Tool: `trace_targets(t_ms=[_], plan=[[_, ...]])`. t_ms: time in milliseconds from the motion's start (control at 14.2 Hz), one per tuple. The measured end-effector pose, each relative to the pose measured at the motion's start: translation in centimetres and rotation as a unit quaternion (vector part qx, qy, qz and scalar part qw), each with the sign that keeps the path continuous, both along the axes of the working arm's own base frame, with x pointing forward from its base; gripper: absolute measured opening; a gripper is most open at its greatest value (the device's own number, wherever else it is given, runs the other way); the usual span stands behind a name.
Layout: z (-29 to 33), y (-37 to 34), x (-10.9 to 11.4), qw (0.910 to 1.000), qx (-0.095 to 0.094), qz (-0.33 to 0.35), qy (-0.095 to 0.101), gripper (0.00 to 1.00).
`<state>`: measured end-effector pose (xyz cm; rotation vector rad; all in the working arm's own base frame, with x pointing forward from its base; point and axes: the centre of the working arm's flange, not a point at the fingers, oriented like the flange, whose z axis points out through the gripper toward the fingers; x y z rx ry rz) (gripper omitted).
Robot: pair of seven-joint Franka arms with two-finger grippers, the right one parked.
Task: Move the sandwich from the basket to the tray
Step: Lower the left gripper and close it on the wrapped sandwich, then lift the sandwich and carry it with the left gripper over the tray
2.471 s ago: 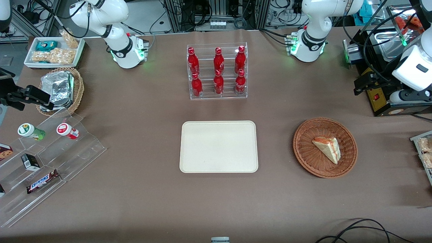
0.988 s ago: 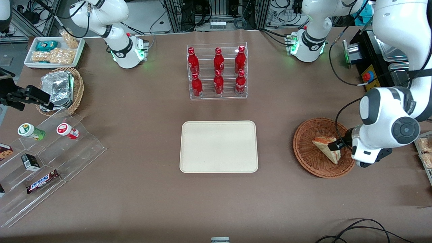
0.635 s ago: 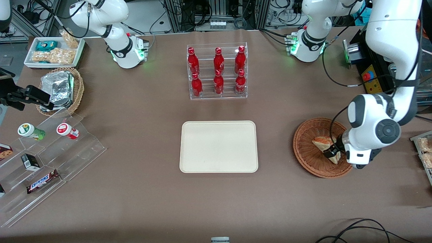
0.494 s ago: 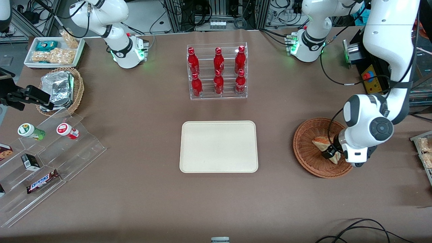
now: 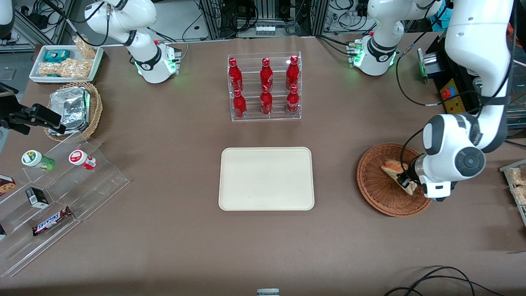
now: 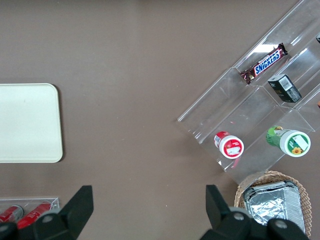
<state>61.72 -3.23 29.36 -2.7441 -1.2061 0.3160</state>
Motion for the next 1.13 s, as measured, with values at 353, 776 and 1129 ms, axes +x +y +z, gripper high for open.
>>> trace_targets(t_ms=[353, 776, 1129], plan=[[3.7, -10.1, 0.2, 0.9931, -0.023, -0.112, -0.028, 0.18], [2.4, -27.0, -1.7, 0.9560, -0.072, -0.277, -0.066, 0.18], [-1.9, -40.3, -2.9, 0.9457, -0.081, -0.301, -0.090, 0.18]])
